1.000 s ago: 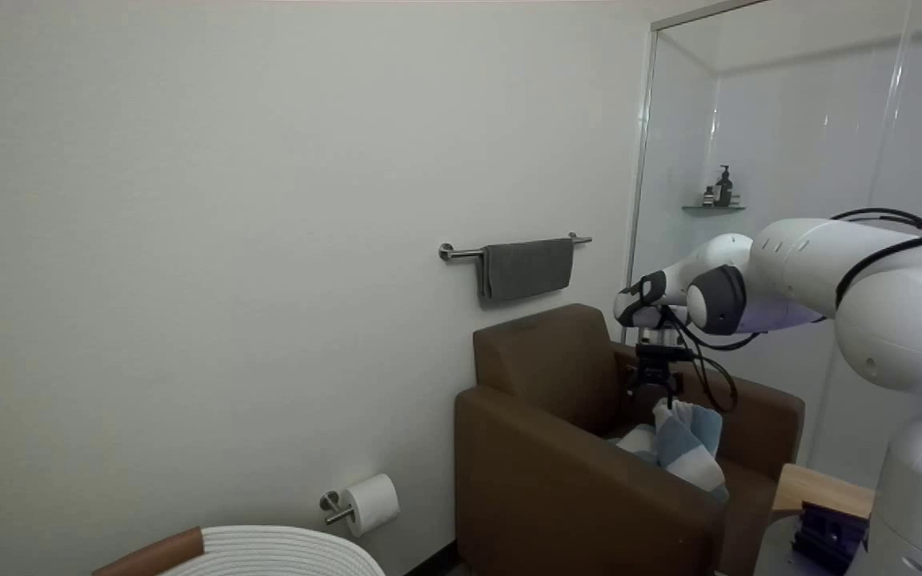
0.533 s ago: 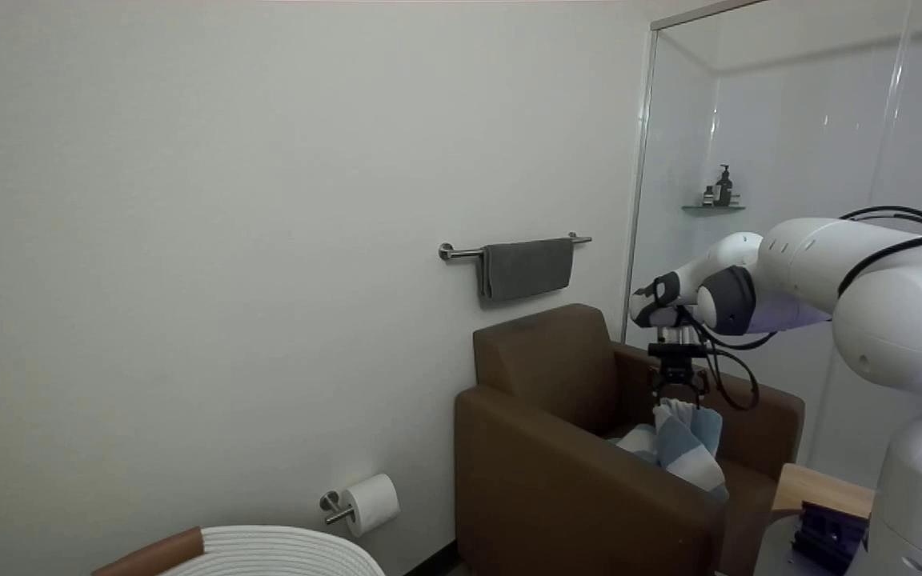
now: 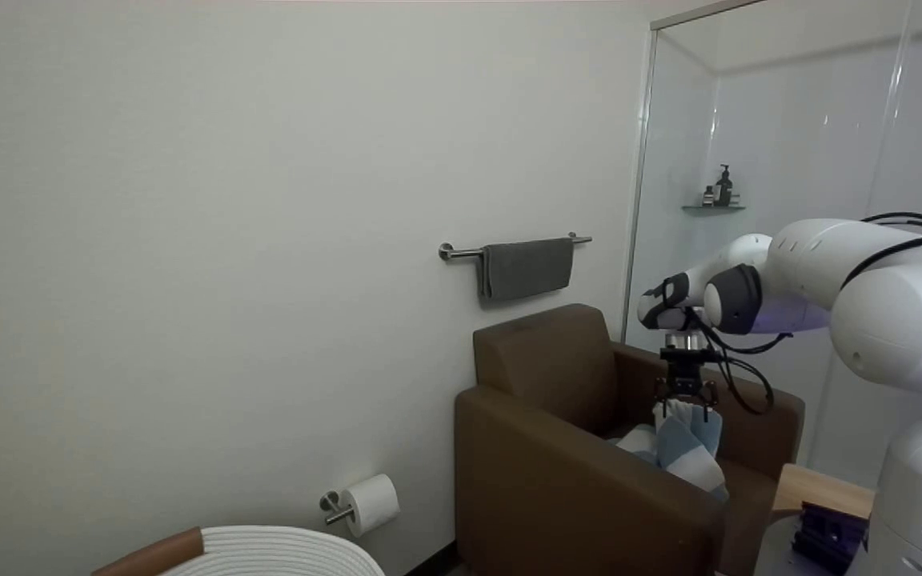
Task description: Pick the cloth on the couch and put it in the bag
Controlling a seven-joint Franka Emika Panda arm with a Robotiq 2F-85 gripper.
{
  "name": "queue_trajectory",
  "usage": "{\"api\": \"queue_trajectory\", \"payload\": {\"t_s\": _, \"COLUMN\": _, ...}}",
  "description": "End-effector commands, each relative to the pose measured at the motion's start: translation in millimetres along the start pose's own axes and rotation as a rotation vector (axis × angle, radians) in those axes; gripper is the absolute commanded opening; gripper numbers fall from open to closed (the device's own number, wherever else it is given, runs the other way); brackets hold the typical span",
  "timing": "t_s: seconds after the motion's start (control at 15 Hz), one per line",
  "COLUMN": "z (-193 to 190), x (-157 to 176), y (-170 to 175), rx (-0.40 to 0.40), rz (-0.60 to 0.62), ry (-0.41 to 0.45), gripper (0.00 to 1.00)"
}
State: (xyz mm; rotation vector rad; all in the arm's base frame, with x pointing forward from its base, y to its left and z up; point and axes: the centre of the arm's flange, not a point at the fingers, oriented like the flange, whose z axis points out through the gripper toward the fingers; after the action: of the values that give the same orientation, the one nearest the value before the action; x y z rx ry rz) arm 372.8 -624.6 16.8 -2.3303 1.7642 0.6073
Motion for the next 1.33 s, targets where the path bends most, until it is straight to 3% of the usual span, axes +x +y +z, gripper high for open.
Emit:
{"api": "queue_trajectory", "payload": {"t_s": 0.0, "z": 1.3, "x": 71.5, "y": -22.0, "rx": -0.01, "rz": -0.078, "ry": -0.059, "gripper": 1.0}}
{"api": "queue_trajectory", "payload": {"t_s": 0.07, "z": 6.2, "x": -1.9, "y": -4.1, "rx": 0.004, "rz": -0.026, "ry": -0.016, "gripper": 1.0}}
{"api": "queue_trajectory", "payload": {"t_s": 0.4, "z": 14.3, "x": -3.6, "y": -7.2, "rx": 0.019, "rz": -0.052, "ry": -0.01, "gripper": 1.0}}
{"api": "queue_trajectory", "payload": {"t_s": 0.73, "z": 39.2, "x": 23.2, "y": -24.0, "rx": 0.149, "rz": -0.071, "ry": 0.24, "gripper": 1.0}}
{"api": "queue_trajectory", "payload": {"t_s": 0.93, "z": 58.3, "x": 34.9, "y": -29.8, "rx": 0.18, "rz": -0.059, "ry": 0.313, "gripper": 1.0}}
{"api": "queue_trajectory", "payload": {"t_s": 1.2, "z": 71.5, "x": 41.8, "y": -31.3, "rx": 0.161, "rz": -0.031, "ry": 0.365, "gripper": 1.0}}
{"api": "queue_trajectory", "payload": {"t_s": 1.27, "z": 72.7, "x": 42.2, "y": -30.3, "rx": 0.157, "rz": -0.029, "ry": 0.374, "gripper": 0.75}}
